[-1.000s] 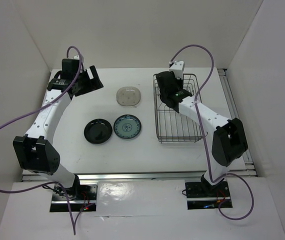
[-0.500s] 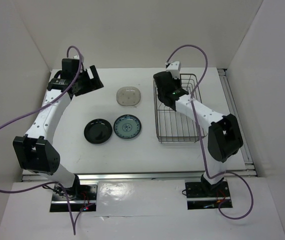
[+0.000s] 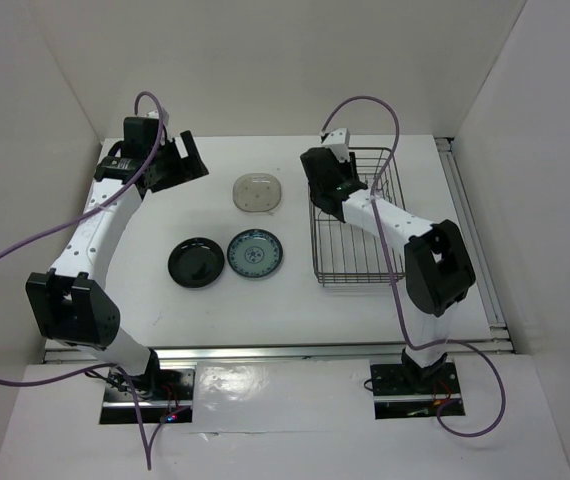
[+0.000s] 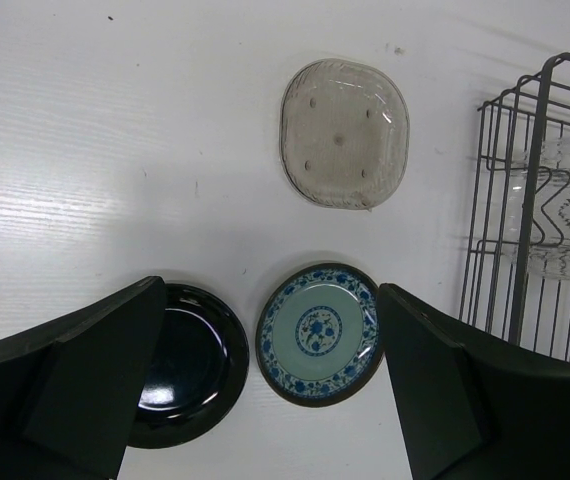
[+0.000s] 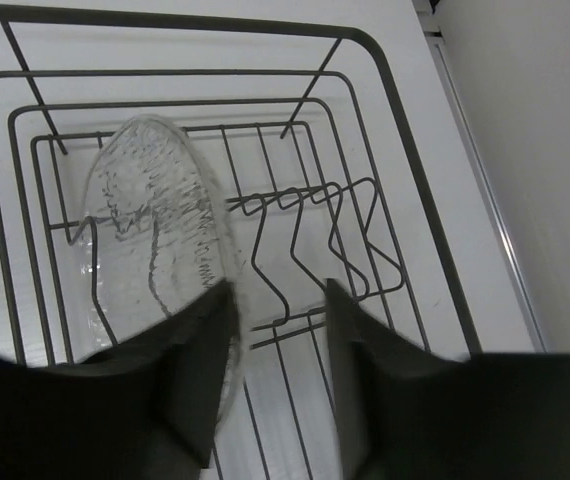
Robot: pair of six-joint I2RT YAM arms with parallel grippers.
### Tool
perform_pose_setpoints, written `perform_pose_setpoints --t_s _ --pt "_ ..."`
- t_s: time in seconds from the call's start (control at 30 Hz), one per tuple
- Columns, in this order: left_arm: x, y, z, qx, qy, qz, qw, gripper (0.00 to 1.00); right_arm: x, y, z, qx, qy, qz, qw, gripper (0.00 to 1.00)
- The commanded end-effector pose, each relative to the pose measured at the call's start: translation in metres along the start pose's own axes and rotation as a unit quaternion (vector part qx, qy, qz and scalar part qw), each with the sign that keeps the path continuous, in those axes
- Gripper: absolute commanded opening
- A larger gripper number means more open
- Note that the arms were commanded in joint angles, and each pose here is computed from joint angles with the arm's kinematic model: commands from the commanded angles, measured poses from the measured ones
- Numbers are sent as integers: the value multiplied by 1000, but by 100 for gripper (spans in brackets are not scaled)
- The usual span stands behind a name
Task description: Load the plates into the dish rack
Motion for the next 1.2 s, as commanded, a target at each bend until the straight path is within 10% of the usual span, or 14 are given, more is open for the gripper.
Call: perform_pose_setpoints --t_s 0.0,0.1,0.3,0.83,1.17 --pt "-9 -1 12 -15 -8 -12 1000 100 -7 1 28 -30 -29 -11 999 53" --pt "7 -7 5 1 -6 33 999 100 -9 2 32 -33 -29 -12 999 80" --pt "19 -22 -3 13 9 69 998 100 -24 10 44 -47 -54 -21 997 100" --pt "36 -3 -53 44 9 68 997 100 -74 41 68 -71 -116 -33 990 100" --pt "73 37 -85 36 38 126 991 100 -55 103 76 -138 -158 128 969 100"
Point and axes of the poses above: each gripper's point midway between its finger pads, its own y axis back along the fingers, its own x axis along the line the jaws close on, z = x × y, the point moved 1 cm from there along y, back along the fingers, and after that the axes turned 13 degrees about y, right-handed, at the moved point
